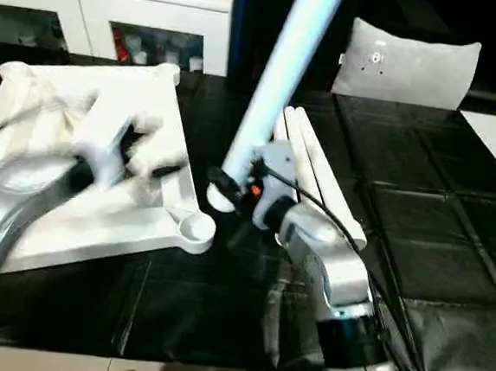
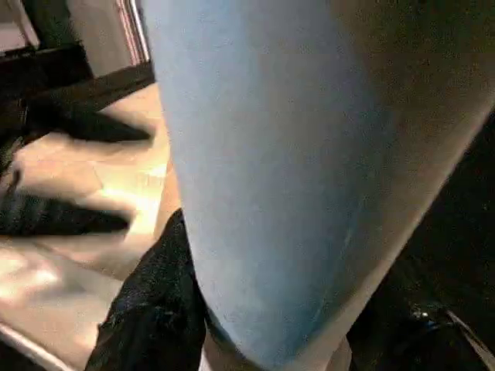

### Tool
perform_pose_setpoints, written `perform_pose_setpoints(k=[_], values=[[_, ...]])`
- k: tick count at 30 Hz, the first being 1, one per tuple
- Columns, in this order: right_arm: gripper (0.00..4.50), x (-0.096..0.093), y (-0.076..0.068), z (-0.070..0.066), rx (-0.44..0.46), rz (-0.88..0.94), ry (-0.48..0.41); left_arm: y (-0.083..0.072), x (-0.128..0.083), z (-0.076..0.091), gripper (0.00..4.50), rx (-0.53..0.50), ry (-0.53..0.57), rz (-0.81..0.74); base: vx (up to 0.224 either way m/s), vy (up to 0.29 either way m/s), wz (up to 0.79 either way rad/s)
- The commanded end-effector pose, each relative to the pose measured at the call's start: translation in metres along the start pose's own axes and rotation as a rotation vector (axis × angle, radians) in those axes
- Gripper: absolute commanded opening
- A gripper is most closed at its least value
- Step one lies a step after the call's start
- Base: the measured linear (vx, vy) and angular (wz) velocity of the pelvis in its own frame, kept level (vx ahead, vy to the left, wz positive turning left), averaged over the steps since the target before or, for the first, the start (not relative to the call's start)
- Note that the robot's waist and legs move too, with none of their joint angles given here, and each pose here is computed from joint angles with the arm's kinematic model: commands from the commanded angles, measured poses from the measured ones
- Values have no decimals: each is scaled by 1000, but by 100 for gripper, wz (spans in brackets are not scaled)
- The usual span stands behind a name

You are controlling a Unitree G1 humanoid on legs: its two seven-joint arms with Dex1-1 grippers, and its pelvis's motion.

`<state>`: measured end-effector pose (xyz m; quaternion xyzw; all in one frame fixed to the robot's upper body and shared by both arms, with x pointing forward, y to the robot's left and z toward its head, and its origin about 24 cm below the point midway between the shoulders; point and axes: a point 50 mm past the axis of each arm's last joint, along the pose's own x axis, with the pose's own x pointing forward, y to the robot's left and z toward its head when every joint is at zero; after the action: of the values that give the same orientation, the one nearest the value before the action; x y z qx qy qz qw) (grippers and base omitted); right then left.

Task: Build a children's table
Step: Pick table leg, then insert table leg to table base

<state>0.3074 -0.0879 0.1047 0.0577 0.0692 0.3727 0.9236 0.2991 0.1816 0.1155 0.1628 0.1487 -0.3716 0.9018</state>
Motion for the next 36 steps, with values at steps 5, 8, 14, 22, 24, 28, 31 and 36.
perform_pose_setpoints(k=[5, 8, 14, 22, 24, 28, 31, 36], values=[[193, -11, 0, -2, 67, 7, -13, -23, -3, -21, 402, 31, 86, -240, 0, 0, 0], [193, -15, 4, -6, 63, 40, 4, -27, -4, -33, 370, 91, 115, -288, 0, 0, 0], [193, -18, 6, -3, 41, 69, -17, -25, -4, -38, 328, 96, 112, -322, 0, 0, 0], [193, -19, 11, -1, 7, 117, -57, -18, -6, -44, 260, 99, 127, -359, 0, 0, 0], [193, -19, 12, -6, -33, 109, -20, -14, -7, -46, 245, 103, 132, -354, 0, 0, 0], [193, -20, 16, -12, -13, 163, 45, -10, -5, -46, 213, 100, 129, -346, 0, 0, 0], [193, -20, 16, -14, -22, 165, 47, -7, -3, -47, 193, 97, 141, -336, 0, 0, 0], [193, -20, 15, -15, -16, 149, 48, -3, -2, -49, 148, 101, 156, -328, 0, 0, 0]])
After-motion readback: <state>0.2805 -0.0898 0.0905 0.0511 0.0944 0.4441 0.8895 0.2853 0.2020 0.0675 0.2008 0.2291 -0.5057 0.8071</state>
